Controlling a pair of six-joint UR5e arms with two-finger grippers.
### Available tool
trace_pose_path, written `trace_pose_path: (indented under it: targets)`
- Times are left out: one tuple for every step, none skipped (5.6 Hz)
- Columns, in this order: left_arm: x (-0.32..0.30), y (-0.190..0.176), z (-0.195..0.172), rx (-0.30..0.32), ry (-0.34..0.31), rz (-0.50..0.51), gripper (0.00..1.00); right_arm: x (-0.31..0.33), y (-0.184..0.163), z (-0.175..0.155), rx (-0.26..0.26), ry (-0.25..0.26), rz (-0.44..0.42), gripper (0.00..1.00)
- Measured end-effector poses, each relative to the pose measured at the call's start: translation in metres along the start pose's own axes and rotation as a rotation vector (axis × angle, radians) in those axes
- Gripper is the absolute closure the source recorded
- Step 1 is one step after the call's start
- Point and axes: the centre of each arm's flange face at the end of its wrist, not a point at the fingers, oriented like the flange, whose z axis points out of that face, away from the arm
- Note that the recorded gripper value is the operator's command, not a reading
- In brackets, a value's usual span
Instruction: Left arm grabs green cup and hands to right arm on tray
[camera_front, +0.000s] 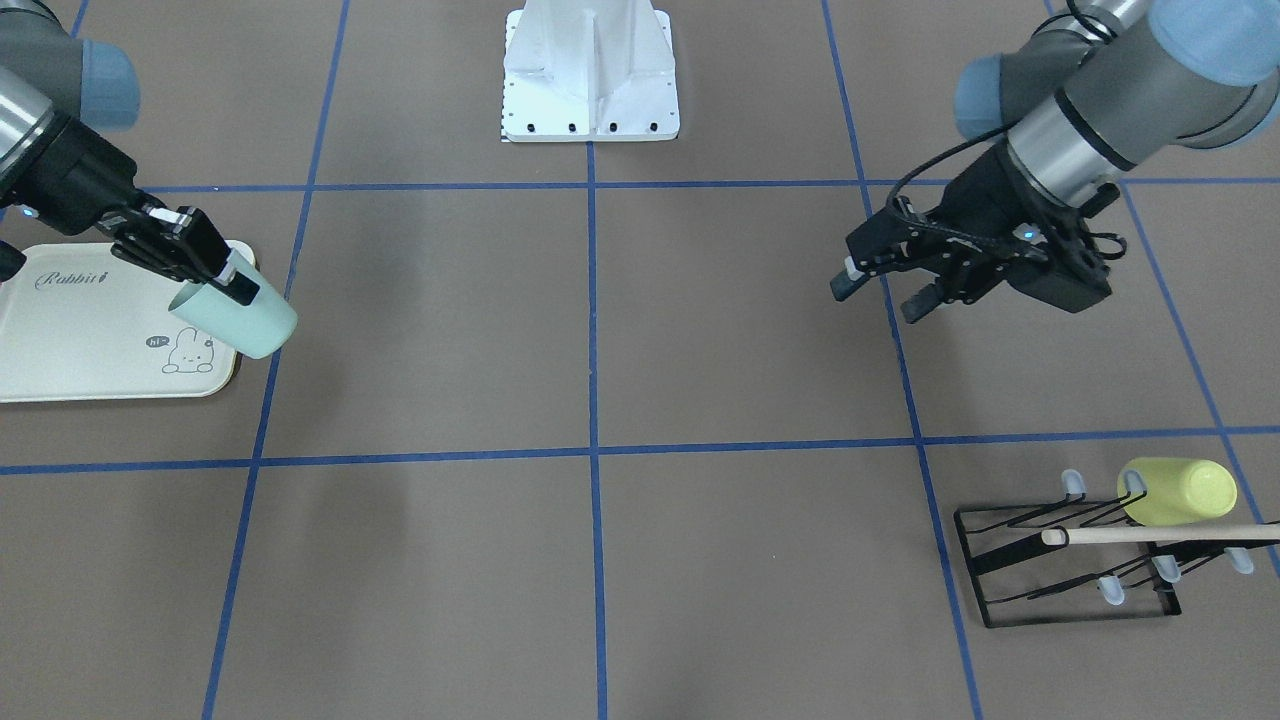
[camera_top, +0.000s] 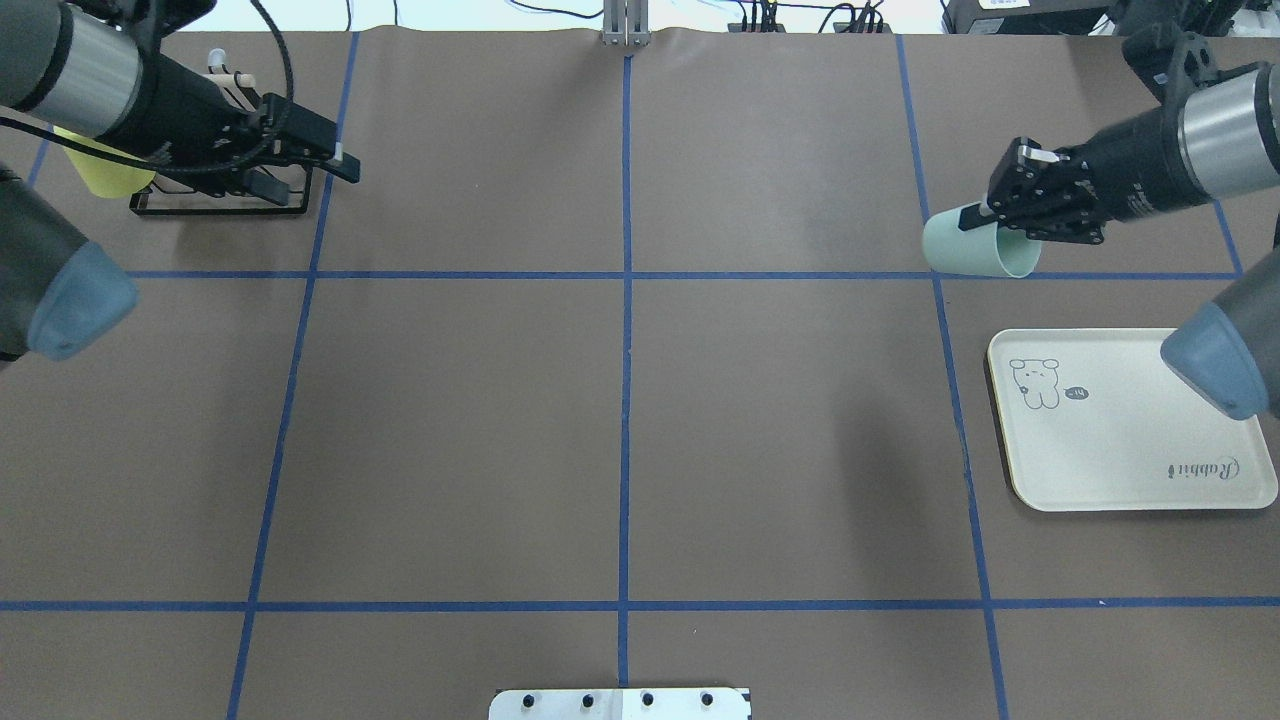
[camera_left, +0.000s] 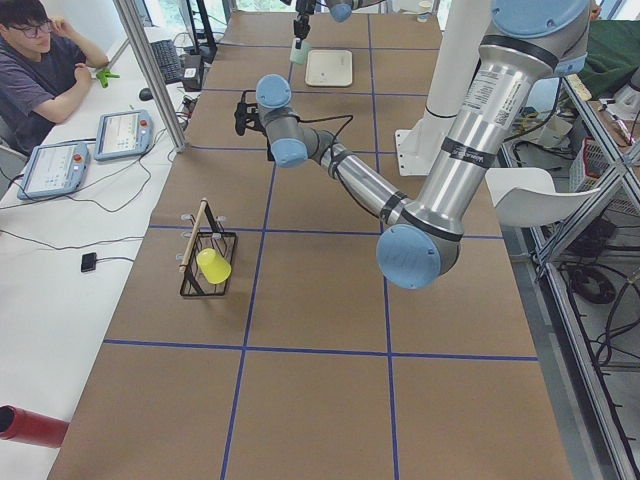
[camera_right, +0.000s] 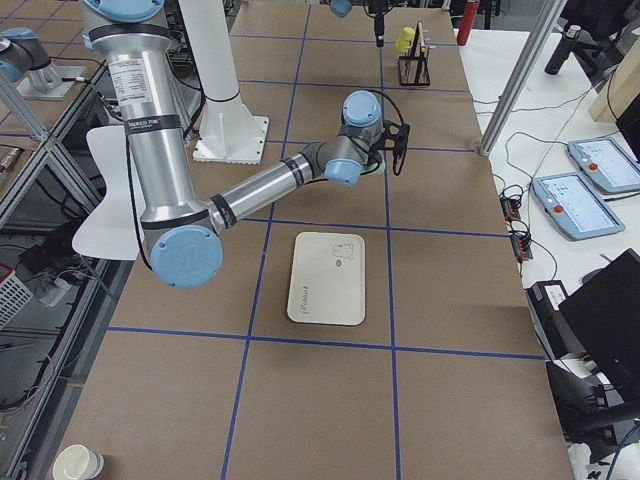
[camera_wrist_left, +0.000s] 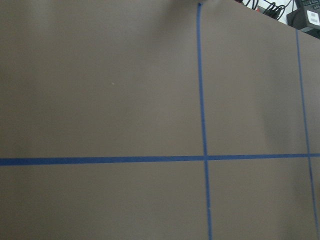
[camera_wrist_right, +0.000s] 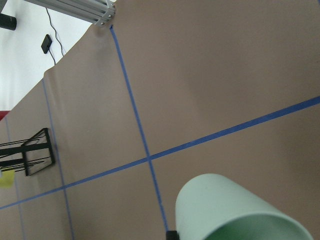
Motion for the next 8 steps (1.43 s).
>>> trace_pose_path:
  targets:
    - [-0.065,0.004,-0.017,0.008,-0.076,0.108,0.0,0.063,0.007,0.001,0.008,0.102,-0.105,1.0]
    - [-0.13,0.017,-0.034,0.001,-0.144,0.202,0.0,0.117,0.014,0.001,0.0,0.216,-0.201,1.0]
    - [-0.188,0.036,-0.05,-0.02,-0.201,0.268,0.0,0.157,0.018,0.004,-0.047,0.339,-0.285,1.0]
    - [-0.228,0.052,-0.066,-0.034,-0.235,0.299,0.0,0.179,0.022,0.008,-0.124,0.436,-0.329,1.0]
    - [-0.252,0.06,-0.08,-0.044,-0.258,0.308,0.0,0.18,0.026,0.014,-0.2,0.506,-0.329,1.0]
    - [-0.272,0.061,-0.097,-0.063,-0.29,0.325,0.0,0.17,0.031,0.017,-0.266,0.561,-0.314,1.0]
    - [-0.297,0.06,-0.126,-0.091,-0.331,0.369,0.0,0.158,0.034,0.024,-0.328,0.6,-0.32,1.0]
    - [-0.315,0.059,-0.152,-0.121,-0.358,0.41,0.0,0.152,0.035,0.036,-0.364,0.615,-0.334,0.55]
